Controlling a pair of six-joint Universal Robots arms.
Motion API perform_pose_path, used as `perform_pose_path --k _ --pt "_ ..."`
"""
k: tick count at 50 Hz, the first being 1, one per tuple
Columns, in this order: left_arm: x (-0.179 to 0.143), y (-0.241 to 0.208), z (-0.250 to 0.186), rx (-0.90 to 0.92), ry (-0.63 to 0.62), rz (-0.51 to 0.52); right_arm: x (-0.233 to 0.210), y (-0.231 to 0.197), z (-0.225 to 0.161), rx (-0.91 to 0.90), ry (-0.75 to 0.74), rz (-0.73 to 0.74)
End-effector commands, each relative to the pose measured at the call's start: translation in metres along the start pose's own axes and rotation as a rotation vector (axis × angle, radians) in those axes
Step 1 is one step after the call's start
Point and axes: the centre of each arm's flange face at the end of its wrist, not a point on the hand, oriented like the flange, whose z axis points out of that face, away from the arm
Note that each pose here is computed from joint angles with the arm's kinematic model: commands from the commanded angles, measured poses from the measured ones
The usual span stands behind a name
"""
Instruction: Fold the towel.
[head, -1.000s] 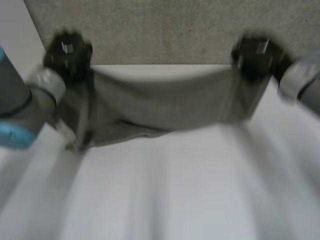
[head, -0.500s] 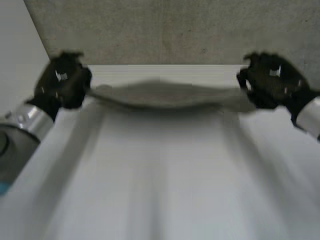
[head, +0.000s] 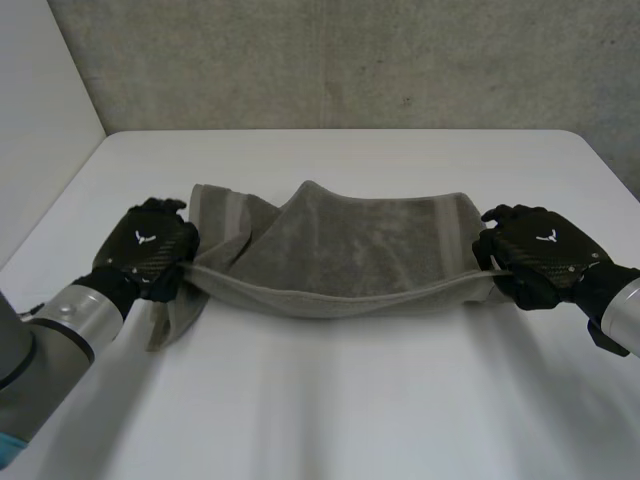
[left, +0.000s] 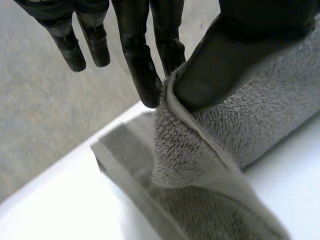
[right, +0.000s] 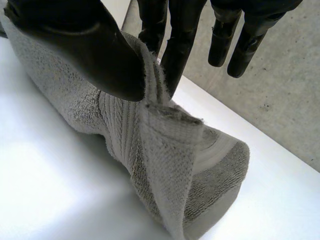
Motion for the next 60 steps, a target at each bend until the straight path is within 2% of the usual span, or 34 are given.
perform_pose_path --k 1,13,35,52,57,59,60 --pt "-0.001 0.032 0.016 -0.11 -0.051 -0.026 -0.001 0.002 0.0 -0.008 0.003 0.006" --pt "0.014 0.034 0.019 -0.139 -0.084 -0.008 0.017 0.001 -0.005 -0.002 0.066 0.085" --pt "0.026 0.016 0.015 -0.1 -0.119 0.021 0.058 -0.013 -0.022 0.051 0.218 0.122" --pt "0.072 0.012 -0.002 -0.126 0.035 0.035 0.059 -0.011 -0.021 0.053 0.22 0.132" --pt "0.06 0.007 -0.002 -0.135 0.006 0.032 0.062 -0.014 -0.022 0.056 0.232 0.13" --pt "0.032 -0.004 0.001 -0.117 -0.074 0.02 0.065 -0.016 -0.023 0.058 0.239 0.128" --pt "0.031 -0.004 0.001 -0.117 -0.074 0.02 0.066 -0.02 -0.025 0.065 0.242 0.12"
